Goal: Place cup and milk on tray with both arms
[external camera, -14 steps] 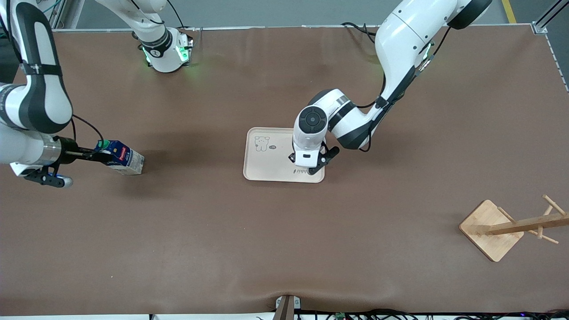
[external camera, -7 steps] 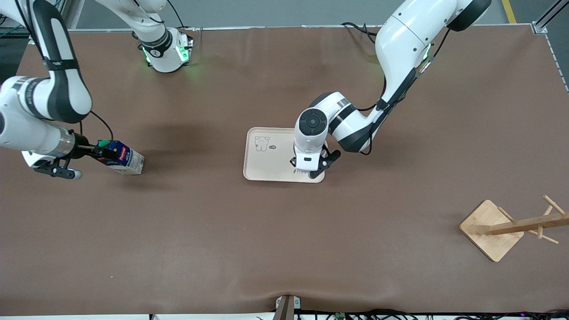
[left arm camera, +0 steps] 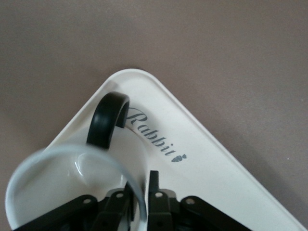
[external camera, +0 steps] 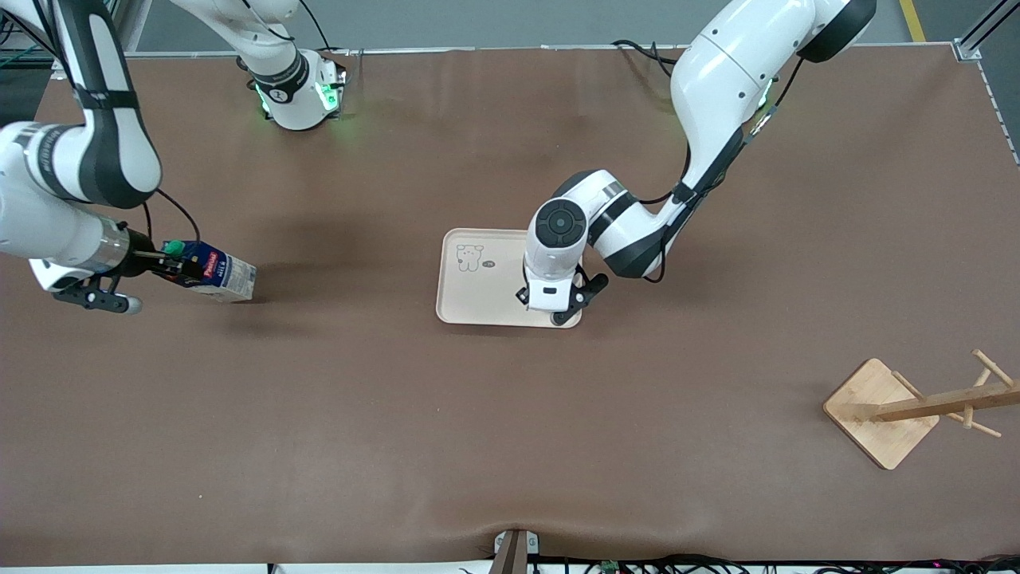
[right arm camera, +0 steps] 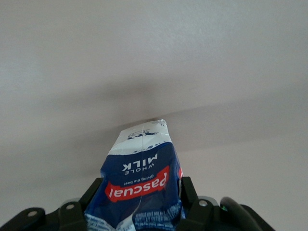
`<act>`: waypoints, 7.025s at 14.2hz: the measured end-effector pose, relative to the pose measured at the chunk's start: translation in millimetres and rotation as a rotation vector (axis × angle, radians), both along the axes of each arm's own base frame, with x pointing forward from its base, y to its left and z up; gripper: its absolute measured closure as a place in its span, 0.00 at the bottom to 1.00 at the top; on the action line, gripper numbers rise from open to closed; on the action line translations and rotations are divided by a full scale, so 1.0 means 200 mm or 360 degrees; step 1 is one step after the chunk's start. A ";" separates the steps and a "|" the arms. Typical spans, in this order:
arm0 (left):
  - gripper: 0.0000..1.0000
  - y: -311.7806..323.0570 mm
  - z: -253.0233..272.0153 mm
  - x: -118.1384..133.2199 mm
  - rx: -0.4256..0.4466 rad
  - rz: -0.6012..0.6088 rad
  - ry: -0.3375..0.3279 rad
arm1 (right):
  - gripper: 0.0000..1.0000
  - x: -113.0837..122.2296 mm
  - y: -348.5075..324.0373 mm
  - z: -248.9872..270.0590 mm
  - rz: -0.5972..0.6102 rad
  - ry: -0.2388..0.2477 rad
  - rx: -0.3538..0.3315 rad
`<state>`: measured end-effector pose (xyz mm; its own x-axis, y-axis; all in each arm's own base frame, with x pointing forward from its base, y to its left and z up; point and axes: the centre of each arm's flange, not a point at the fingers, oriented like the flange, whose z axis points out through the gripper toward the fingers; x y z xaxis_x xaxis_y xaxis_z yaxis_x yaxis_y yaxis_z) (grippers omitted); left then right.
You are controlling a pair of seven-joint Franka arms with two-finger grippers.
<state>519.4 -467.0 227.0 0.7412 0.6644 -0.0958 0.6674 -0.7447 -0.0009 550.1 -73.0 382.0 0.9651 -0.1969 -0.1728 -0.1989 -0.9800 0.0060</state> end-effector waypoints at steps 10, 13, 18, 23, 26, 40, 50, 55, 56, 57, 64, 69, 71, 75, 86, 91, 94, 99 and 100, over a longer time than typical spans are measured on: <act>0.00 0.18 0.45 0.32 -0.0066 0.0122 -0.0259 | 0.44 0.13 1.10 0.38 -0.0029 0.0067 -0.0011; 0.00 0.41 0.72 0.43 -0.0009 0.0076 -0.0318 | 0.44 0.12 1.61 0.31 -0.0106 0.0114 0.0038; 0.00 0.84 1.08 0.55 0.0103 -0.0107 -0.0356 | 0.44 0.07 2.16 0.01 -0.0181 0.0149 -0.0005; 0.00 1.31 1.35 0.62 0.0197 -0.0297 -0.0298 | 0.44 0.01 2.43 -0.18 -0.0227 0.0073 0.0025; 0.00 1.61 1.51 0.64 0.0207 -0.0420 -0.0274 | 0.44 0.01 2.42 -0.20 -0.0233 0.0079 0.0015; 0.00 1.94 1.94 0.42 0.0255 -0.0680 -0.0219 | 0.00 0.11 2.51 0.14 -0.0227 -0.0141 0.0114; 0.00 2.02 2.17 0.16 0.0272 -0.0961 -0.0087 | 0.00 0.39 1.46 0.96 -0.0579 -0.0058 0.0093; 0.00 2.10 2.18 0.01 0.0253 -0.1109 -0.0026 | 0.00 0.24 0.95 1.15 -0.0226 -0.0103 -0.0127; 0.00 2.11 2.18 -0.02 0.0249 -0.1124 -0.0025 | 0.00 0.22 0.85 1.13 -0.0191 -0.0106 -0.0120; 0.00 2.10 2.19 -0.04 0.0247 -0.1140 -0.0024 | 0.00 0.20 0.75 1.11 -0.0131 -0.0108 -0.0109; 0.00 2.04 2.20 -0.06 0.0247 -0.1182 -0.0034 | 0.00 -0.05 0.43 1.20 0.0182 -0.0171 -0.0055; 0.00 1.97 2.16 -0.05 0.0160 -0.1211 -0.0082 | 0.00 -0.06 0.24 1.22 0.0137 -0.0202 -0.0025; 0.00 1.96 2.14 -0.04 0.0154 -0.1218 -0.0076 | 0.00 -0.06 0.23 1.22 0.0131 -0.0200 -0.0023; 0.00 1.96 2.11 -0.03 0.0158 -0.1218 -0.0095 | 0.00 -0.06 0.21 1.21 0.0120 -0.0187 -0.0016; 0.00 1.95 2.09 -0.02 0.0098 -0.1212 -0.0123 | 0.00 -0.06 0.23 1.27 0.0132 -0.0240 -0.0016; 0.00 1.95 2.10 -0.02 0.0098 -0.1212 -0.0123 | 0.00 -0.05 0.23 1.30 0.0142 -0.0287 -0.0021; 0.00 1.95 2.10 -0.03 0.0095 -0.1212 -0.0111 | 0.00 -0.04 0.23 1.30 0.0196 -0.0296 -0.0018; 0.00 1.96 2.10 -0.03 0.0096 -0.1206 -0.0113 | 0.00 -0.04 0.20 1.31 0.0277 -0.0308 -0.0013; 0.00 1.96 2.10 -0.02 0.0095 -0.1203 -0.0111 | 0.00 -0.04 0.20 1.31 0.0274 -0.0307 -0.0013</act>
<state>514.7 -74.3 646.8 0.9996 -0.0240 -0.0116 -0.0244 -0.9992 -0.0321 541.9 -33.3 643.4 0.9994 -0.0277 0.0185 -0.0276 -0.9996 -0.0076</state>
